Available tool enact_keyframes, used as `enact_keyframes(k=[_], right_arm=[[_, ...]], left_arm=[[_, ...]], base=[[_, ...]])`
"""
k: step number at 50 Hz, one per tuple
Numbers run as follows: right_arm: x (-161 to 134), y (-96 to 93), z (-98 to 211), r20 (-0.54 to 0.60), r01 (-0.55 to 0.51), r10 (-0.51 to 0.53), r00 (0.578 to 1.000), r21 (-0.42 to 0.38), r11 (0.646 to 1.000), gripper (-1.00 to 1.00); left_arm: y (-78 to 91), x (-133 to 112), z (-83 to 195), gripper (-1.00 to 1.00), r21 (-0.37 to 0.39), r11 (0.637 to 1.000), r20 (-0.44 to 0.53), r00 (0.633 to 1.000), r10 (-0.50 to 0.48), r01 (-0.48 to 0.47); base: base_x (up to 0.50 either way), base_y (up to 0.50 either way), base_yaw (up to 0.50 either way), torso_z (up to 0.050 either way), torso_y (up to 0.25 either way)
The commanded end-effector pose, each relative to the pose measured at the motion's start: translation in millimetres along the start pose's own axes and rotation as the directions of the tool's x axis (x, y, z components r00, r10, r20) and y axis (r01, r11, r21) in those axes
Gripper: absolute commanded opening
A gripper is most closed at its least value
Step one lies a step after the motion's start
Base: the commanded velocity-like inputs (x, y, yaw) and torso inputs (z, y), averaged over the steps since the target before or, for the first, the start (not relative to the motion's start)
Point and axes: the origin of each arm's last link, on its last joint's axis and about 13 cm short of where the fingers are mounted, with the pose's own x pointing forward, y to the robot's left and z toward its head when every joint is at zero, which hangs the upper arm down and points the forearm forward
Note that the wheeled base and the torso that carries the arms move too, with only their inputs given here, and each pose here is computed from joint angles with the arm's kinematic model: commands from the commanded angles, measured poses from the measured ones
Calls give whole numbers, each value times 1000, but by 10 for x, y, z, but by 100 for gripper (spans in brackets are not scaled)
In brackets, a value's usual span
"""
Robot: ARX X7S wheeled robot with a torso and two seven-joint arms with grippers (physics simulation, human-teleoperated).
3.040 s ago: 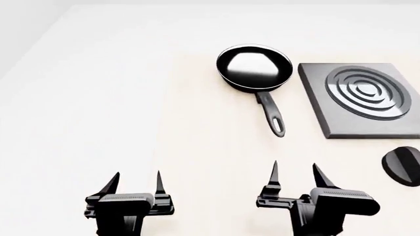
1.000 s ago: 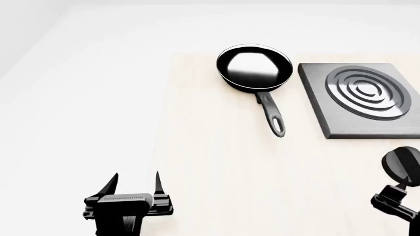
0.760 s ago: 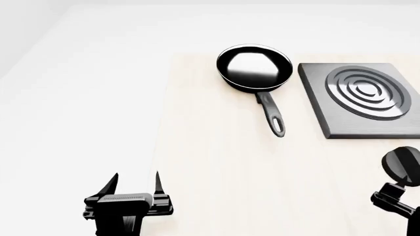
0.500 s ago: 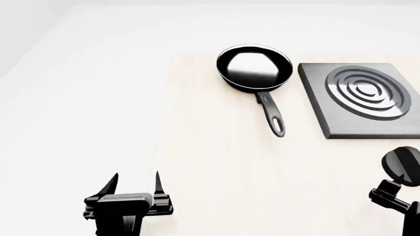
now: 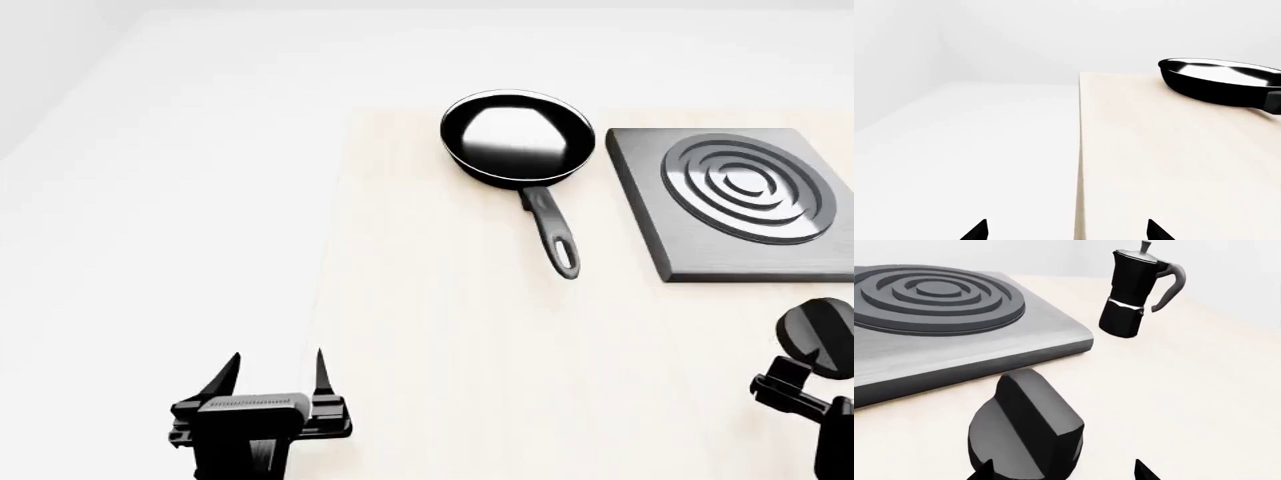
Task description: Turn on the stove and put the frying pan on it.
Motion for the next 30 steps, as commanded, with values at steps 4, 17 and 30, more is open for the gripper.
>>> enact_keyframes(k=[4, 17, 30], right_arm=[[100, 6, 48, -6, 10, -10, 1000, -10, 1000, 100], [157, -48, 120, -6, 34, -34, 999, -18, 999, 100], [217, -87, 118, -28, 51, -52, 998, -44, 998, 100]], left_arm=[[-3, 11, -1, 100, -1, 1000, -1, 1000, 0, 0], [-6, 20, -4, 100, -3, 1000, -3, 1000, 0, 0], [-4, 19, -2, 100, -3, 1000, -4, 1000, 1, -1]], base=[[0, 0, 0, 0, 0], [0, 0, 0, 0, 0], [0, 0, 0, 0, 0]])
